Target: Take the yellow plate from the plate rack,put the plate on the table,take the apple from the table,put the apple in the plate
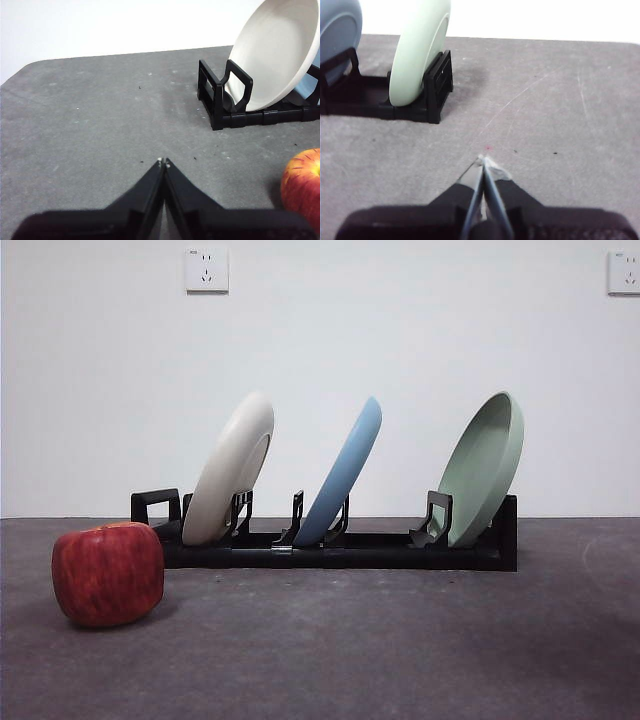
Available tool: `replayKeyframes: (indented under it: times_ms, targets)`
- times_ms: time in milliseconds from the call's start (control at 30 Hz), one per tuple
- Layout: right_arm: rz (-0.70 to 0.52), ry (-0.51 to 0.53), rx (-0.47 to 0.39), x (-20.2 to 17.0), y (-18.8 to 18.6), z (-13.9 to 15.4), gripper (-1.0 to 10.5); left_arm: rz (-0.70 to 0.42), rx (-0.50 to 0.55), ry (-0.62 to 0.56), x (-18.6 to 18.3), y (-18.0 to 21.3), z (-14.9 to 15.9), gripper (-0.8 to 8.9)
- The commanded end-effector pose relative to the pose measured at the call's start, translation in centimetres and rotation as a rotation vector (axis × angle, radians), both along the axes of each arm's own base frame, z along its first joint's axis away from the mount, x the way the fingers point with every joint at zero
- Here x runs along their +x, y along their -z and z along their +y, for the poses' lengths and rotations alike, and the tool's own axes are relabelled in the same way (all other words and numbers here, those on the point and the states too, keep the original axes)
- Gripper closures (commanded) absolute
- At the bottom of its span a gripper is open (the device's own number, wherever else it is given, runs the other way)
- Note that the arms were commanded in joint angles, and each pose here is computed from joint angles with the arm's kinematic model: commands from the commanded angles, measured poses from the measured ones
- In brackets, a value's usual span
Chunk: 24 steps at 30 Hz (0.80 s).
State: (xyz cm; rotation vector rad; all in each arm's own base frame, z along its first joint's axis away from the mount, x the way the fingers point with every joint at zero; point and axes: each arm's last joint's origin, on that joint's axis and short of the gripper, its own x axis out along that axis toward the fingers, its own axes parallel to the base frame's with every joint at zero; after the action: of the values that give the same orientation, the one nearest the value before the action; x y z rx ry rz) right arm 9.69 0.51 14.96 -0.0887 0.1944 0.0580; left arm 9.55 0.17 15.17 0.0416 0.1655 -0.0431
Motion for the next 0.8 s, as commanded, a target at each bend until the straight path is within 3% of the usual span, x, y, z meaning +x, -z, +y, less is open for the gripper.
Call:
replayKeyframes:
  times_ms: [33,133,233,300,333,500,633,800]
  targets:
    - [0.008,-0.011,-0.071,0.0,0.4,0.0,9.5,0.008,-0.003,0.001,0.1,0.4,0.0,8.16]
    - [0.012,-0.005,0.005,0.0,0.4,0.0,9.5,0.005,-0.004,0.002,0.1,0.4,0.0,8.16]
    - [0.025,0.046,0.255,0.0,0.4,0.0,9.5,-0.020,-0.038,0.015,0.1,0.1,-0.1,8.16]
    - [0.033,0.086,0.442,0.0,0.4,0.0,9.5,-0.045,-0.136,0.011,0.1,-0.2,-0.1,8.18]
    - [0.027,0.093,0.486,0.1,0.3,0.0,9.5,-0.064,-0.194,0.004,0.2,-0.4,-0.1,8.19]
    - [-0.045,0.053,0.514,0.0,-2.4,0.1,9.6,-0.112,-0.337,-0.004,-0.1,-2.7,-0.1,8.21]
    - [-0.042,0.052,0.508,0.6,-6.4,0.1,9.6,-0.103,-0.332,-0.007,0.6,-6.8,-0.1,8.21]
    - [0.023,0.026,0.432,2.8,-10.7,0.3,9.6,-0.021,-0.298,0.018,3.5,-11.1,0.0,8.22]
